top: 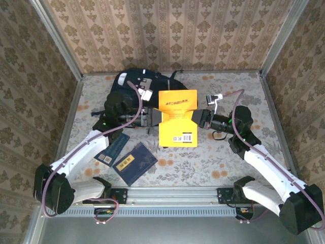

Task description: Pack the student bag

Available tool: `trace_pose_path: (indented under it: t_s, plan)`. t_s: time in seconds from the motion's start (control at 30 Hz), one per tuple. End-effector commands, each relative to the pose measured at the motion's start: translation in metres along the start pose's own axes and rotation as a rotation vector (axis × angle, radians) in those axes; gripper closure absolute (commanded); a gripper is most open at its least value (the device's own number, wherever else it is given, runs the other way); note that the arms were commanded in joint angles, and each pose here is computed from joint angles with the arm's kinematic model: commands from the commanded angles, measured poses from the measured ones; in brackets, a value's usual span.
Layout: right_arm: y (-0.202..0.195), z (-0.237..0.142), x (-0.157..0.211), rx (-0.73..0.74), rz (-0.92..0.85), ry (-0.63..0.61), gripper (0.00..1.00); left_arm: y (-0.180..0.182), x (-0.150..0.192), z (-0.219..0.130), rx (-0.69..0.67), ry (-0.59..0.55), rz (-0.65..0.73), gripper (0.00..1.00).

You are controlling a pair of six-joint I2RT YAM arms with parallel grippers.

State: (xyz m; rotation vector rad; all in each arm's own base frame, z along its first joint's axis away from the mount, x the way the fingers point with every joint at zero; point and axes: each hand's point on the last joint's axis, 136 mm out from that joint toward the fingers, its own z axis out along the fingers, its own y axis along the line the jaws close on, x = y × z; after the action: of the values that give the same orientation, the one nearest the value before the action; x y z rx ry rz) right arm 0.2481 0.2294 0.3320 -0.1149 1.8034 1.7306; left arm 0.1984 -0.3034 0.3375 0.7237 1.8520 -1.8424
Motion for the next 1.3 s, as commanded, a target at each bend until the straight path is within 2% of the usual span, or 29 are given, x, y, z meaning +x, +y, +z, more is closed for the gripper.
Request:
trace_pose_path:
  t_s: [0.0, 0.07, 0.17, 0.27, 0.37, 0.57, 0.6, 0.67, 0.8, 0.83, 1.03, 1.17, 1.27]
  plan:
    - [0.022, 0.000, -0.005, -0.045, -0.111, 0.002, 1.00, -0.033, 0.002, -0.004, 0.104, 0.011, 0.094, 0.24]
    - [0.020, 0.000, -0.004, -0.039, -0.115, 0.004, 1.00, -0.035, 0.002, -0.004, 0.115, 0.016, 0.098, 0.33]
    - [0.018, -0.001, -0.004, -0.026, -0.129, 0.009, 1.00, -0.034, 0.003, -0.004, 0.125, 0.020, 0.097, 0.52]
    - [0.018, -0.001, -0.003, -0.022, -0.138, 0.015, 1.00, -0.031, 0.005, -0.002, 0.135, 0.023, 0.088, 0.65]
    - [0.016, -0.001, -0.001, -0.017, -0.148, 0.022, 1.00, -0.029, 0.010, 0.004, 0.147, 0.047, 0.080, 0.71]
    - [0.015, -0.001, 0.000, -0.016, -0.155, 0.026, 1.00, -0.031, 0.017, 0.012, 0.163, 0.085, 0.092, 0.73]
    - [0.014, -0.001, 0.000, -0.015, -0.155, 0.026, 1.00, -0.031, 0.018, 0.013, 0.166, 0.090, 0.093, 0.79]
    - [0.013, -0.001, 0.000, -0.009, -0.160, 0.024, 1.00, -0.030, 0.016, 0.014, 0.164, 0.086, 0.100, 0.98]
    - [0.007, -0.005, -0.002, 0.025, -0.172, -0.017, 1.00, -0.028, 0.006, 0.008, 0.134, 0.033, 0.127, 1.00]
    - [0.005, -0.007, -0.004, 0.036, -0.176, -0.038, 0.94, -0.028, 0.002, 0.007, 0.129, 0.015, 0.135, 1.00]
    - [-0.005, -0.016, -0.010, 0.073, -0.200, -0.182, 0.42, -0.025, -0.030, 0.002, 0.065, -0.129, 0.147, 1.00]
    - [0.001, -0.016, -0.010, 0.026, -0.216, -0.267, 0.28, -0.027, -0.062, -0.005, 0.034, -0.296, 0.155, 1.00]
    - [0.004, -0.012, -0.008, 0.005, -0.218, -0.326, 0.17, -0.031, -0.084, -0.008, 0.063, -0.412, 0.143, 1.00]
